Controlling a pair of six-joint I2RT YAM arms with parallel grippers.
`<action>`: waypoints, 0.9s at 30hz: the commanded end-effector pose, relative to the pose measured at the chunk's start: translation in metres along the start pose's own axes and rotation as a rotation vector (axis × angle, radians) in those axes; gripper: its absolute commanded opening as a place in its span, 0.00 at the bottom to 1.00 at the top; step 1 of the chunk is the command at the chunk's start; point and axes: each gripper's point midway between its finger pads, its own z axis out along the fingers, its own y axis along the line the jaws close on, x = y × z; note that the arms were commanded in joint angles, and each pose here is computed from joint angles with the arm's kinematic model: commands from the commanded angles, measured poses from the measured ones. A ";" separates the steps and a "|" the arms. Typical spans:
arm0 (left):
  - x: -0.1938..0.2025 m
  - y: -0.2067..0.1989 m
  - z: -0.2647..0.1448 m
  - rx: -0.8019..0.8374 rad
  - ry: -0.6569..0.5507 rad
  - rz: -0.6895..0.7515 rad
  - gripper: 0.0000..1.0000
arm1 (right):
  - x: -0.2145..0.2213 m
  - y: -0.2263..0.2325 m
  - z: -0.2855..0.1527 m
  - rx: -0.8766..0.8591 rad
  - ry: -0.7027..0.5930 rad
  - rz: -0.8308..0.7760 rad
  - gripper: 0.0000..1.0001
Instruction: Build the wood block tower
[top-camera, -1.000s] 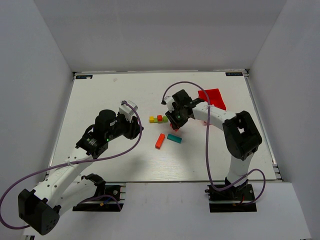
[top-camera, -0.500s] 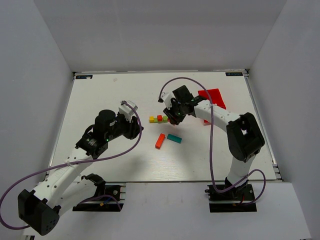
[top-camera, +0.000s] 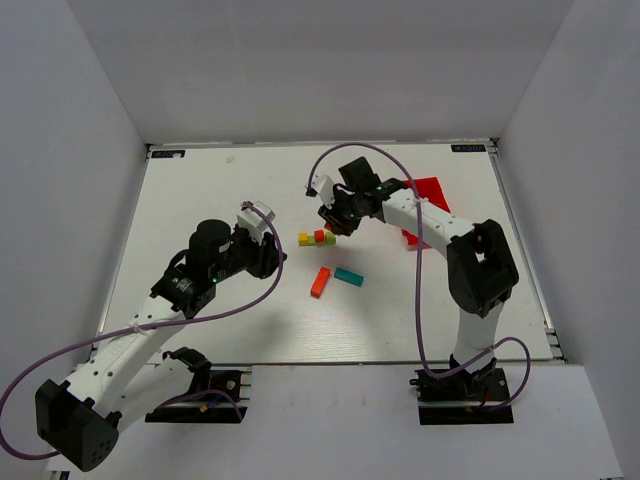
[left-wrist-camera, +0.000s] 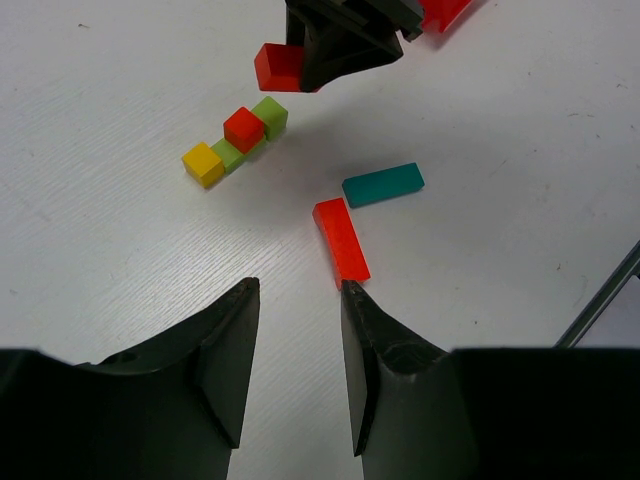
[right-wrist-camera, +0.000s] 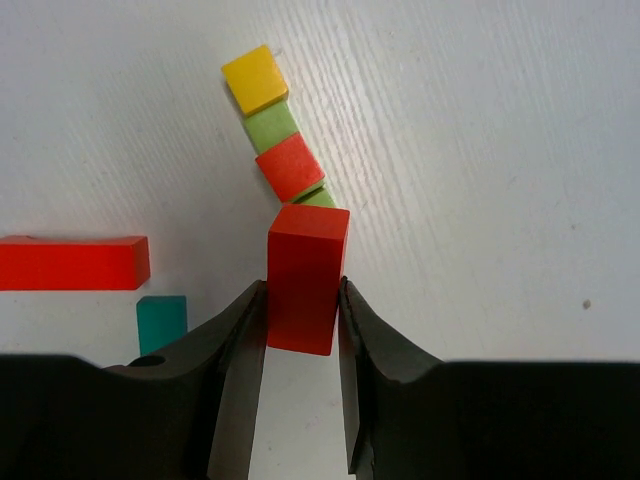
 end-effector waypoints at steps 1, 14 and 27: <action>-0.016 -0.001 -0.006 -0.002 -0.045 0.000 0.49 | -0.030 -0.007 -0.004 -0.020 -0.063 -0.083 0.00; -0.016 -0.001 -0.006 -0.002 -0.045 0.010 0.49 | -0.038 0.001 0.005 -0.178 -0.040 -0.280 0.00; -0.016 0.001 -0.006 -0.011 -0.046 0.009 0.49 | -0.035 0.005 0.009 -0.241 -0.038 -0.454 0.00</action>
